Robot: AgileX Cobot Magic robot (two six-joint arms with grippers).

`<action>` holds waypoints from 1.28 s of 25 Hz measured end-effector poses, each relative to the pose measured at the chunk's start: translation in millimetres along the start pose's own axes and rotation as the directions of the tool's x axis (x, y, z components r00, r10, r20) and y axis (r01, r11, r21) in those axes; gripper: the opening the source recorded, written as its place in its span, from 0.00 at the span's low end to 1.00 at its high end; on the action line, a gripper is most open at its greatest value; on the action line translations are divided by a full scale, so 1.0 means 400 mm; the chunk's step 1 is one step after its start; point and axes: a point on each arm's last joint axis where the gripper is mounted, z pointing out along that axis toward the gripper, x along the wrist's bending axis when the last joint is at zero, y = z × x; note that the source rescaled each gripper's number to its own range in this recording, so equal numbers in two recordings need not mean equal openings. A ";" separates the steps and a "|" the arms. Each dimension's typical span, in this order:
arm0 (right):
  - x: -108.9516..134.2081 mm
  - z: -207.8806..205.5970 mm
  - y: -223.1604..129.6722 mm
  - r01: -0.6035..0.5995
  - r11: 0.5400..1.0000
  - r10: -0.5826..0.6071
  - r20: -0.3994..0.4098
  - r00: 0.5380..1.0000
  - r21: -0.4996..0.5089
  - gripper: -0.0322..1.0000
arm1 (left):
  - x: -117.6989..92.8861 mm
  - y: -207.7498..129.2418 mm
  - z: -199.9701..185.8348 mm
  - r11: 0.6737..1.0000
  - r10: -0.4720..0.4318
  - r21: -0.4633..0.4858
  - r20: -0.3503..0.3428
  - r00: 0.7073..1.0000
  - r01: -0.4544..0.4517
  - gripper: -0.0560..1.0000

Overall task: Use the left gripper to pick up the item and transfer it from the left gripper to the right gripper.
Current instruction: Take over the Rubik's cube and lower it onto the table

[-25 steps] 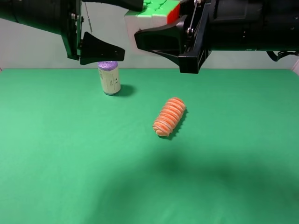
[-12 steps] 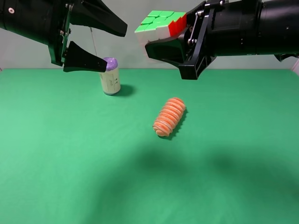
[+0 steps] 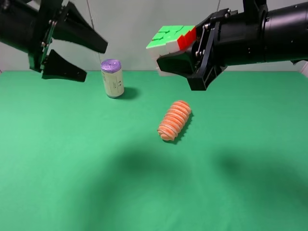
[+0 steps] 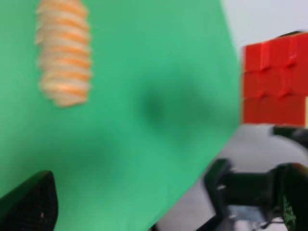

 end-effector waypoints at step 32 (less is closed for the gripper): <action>-0.003 -0.002 -0.037 -0.107 0.981 0.103 0.037 0.994 0.160 0.03 | -0.240 -0.445 -0.417 0.851 0.046 -0.301 -0.773 0.632 -0.430 0.80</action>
